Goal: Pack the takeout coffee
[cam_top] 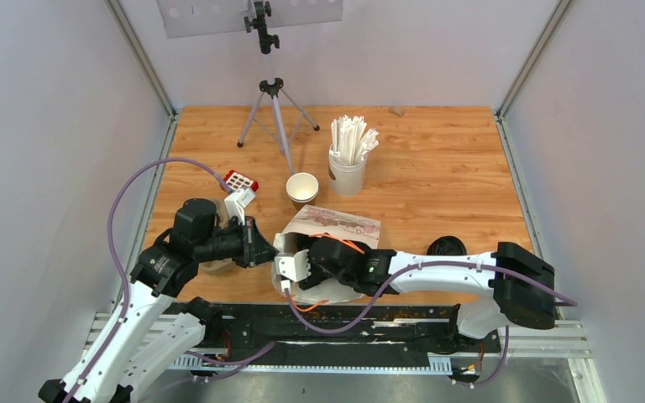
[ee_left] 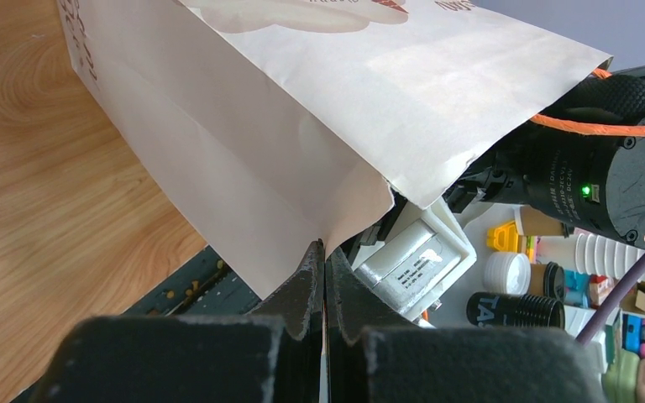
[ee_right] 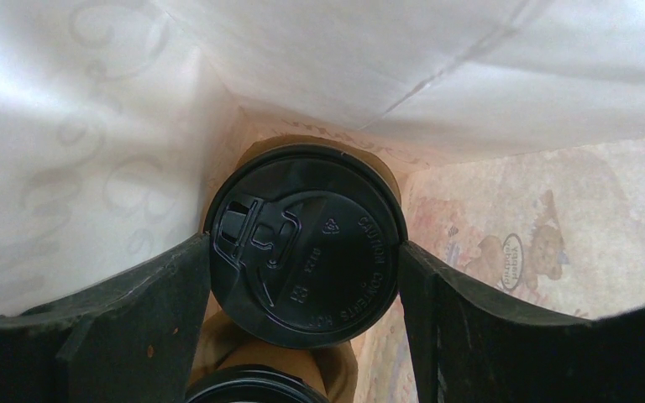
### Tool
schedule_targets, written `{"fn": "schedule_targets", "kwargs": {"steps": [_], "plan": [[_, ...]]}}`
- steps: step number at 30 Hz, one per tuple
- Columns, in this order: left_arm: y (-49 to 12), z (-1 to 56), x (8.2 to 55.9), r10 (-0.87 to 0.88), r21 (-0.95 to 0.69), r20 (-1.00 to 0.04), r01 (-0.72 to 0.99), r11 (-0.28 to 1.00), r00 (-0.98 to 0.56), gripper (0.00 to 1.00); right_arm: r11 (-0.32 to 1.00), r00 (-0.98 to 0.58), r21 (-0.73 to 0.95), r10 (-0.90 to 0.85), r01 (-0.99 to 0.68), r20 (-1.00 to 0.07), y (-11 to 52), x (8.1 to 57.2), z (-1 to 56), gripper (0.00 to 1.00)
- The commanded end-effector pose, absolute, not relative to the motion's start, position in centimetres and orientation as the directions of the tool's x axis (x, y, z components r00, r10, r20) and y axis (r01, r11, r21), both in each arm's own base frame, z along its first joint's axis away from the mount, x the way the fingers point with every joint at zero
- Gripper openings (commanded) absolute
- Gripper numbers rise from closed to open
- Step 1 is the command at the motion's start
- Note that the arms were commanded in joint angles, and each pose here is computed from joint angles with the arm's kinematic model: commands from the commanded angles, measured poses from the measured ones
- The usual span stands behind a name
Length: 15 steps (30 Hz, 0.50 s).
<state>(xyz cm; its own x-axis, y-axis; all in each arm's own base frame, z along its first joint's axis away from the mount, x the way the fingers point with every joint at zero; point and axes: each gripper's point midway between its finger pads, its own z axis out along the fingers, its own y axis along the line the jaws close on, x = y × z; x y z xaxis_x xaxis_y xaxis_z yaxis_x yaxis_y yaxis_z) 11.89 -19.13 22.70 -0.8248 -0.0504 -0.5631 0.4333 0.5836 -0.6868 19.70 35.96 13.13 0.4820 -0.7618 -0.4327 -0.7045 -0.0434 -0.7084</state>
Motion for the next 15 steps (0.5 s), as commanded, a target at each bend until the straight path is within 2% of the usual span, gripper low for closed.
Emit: {"fn": "schedule_targets", "kwargs": {"steps": [1,15], "plan": [[-20.4,25.0,11.3,-0.048,-0.723,-0.586,0.495,0.482,-0.809,0.00,0.003,0.433,-0.704,-0.788,-0.710,-0.439,35.8,20.9,13.0,0.69],[-20.5,25.1,11.5,-0.050,-0.723,-0.588,0.497,0.481,-0.807,0.00,0.018,0.452,-0.712,-0.761,-0.702,-0.465,36.2,21.1,15.1,0.81]]}}
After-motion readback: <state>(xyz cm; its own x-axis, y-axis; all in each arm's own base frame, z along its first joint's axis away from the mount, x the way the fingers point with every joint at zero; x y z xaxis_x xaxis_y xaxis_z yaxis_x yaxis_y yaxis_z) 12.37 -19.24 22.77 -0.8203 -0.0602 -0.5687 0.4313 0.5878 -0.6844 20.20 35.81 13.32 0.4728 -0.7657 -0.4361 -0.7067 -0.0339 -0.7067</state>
